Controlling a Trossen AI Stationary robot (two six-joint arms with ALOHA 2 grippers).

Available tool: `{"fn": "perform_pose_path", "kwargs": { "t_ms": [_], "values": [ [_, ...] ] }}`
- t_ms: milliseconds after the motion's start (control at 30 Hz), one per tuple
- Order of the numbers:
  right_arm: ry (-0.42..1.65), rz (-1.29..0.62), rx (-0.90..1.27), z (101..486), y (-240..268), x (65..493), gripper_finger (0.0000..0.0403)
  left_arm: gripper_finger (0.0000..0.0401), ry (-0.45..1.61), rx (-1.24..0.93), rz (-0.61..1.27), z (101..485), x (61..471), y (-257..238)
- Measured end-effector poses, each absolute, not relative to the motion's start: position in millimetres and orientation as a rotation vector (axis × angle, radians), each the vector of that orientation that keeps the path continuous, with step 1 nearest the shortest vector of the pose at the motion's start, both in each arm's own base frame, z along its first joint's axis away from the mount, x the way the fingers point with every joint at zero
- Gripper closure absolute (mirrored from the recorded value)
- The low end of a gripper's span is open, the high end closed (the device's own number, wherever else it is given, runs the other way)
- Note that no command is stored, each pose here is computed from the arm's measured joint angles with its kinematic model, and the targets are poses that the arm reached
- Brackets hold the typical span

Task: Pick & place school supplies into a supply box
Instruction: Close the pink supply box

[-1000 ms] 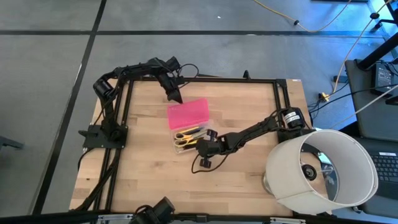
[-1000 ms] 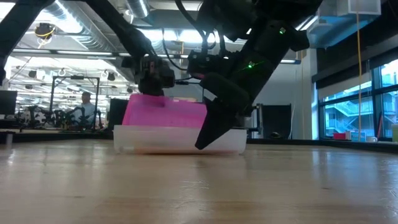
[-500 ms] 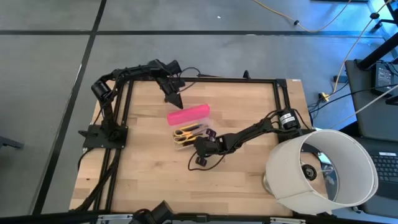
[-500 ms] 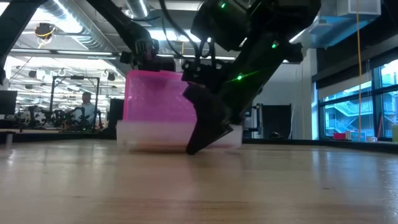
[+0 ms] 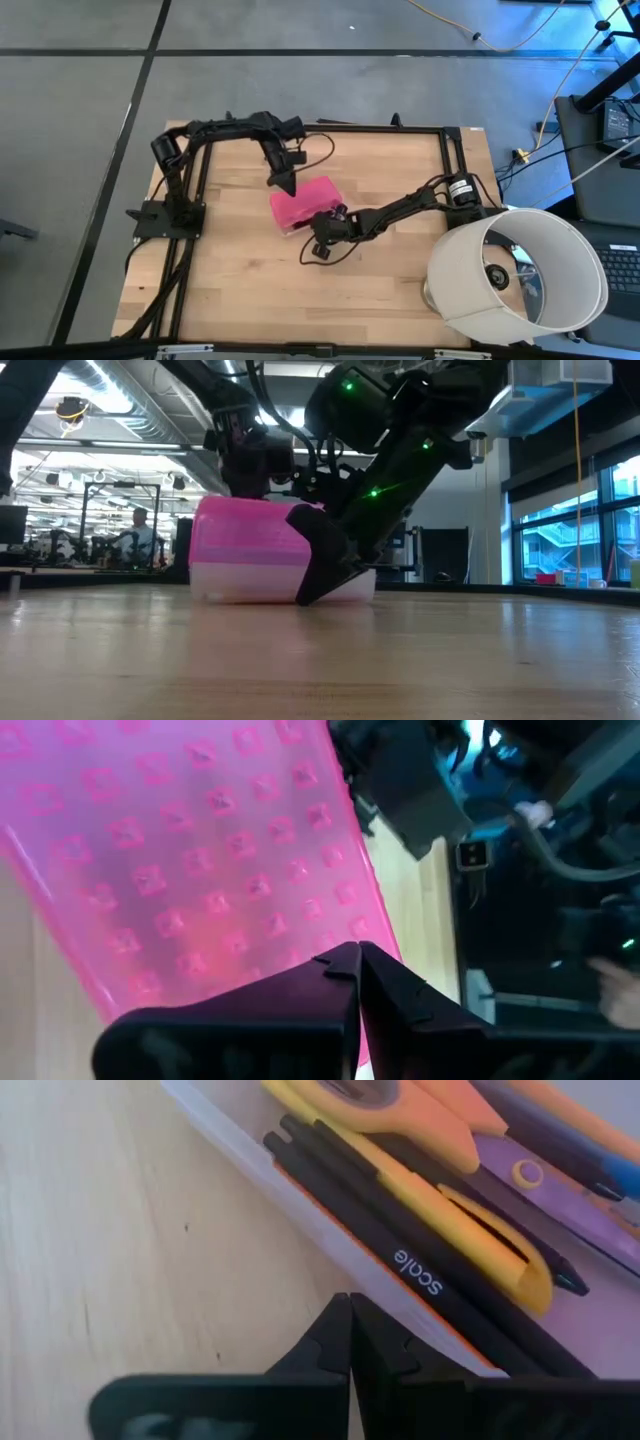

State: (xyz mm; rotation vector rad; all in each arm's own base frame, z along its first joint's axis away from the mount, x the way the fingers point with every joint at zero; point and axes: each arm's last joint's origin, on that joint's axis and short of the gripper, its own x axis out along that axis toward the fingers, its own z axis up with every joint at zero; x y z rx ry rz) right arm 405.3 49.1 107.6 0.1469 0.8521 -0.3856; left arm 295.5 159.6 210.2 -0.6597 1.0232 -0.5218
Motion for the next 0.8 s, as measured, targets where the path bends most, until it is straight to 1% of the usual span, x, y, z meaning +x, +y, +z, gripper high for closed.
{"fn": "perform_pose_path", "kwargs": {
  "t_ms": [100,233,333,433,533,667,800],
  "values": [
    [0.863,-0.362,0.160,108,49,405,0.0399,0.0400,1.062,-0.620,-0.528,209,301,150],
    [0.932,-0.272,0.193,115,53,409,0.0395,0.0400,1.079,-0.626,-0.534,210,304,143],
    [1.019,-0.212,0.168,123,57,411,0.0394,0.0400,1.110,-0.619,-0.503,209,305,142],
    [1.120,-0.167,0.111,132,60,410,0.0393,0.0400,1.173,-0.569,-0.444,207,306,140],
    [1.170,-0.113,0.054,141,63,411,0.0392,0.0400,1.190,-0.555,-0.431,207,306,139],
    [1.187,0.040,0.054,152,67,415,0.0394,0.0400,1.203,-0.597,-0.402,208,305,139],
    [1.178,0.252,0.074,167,72,412,0.0398,0.0400,1.209,-0.619,-0.366,214,305,136]
  ]
}}
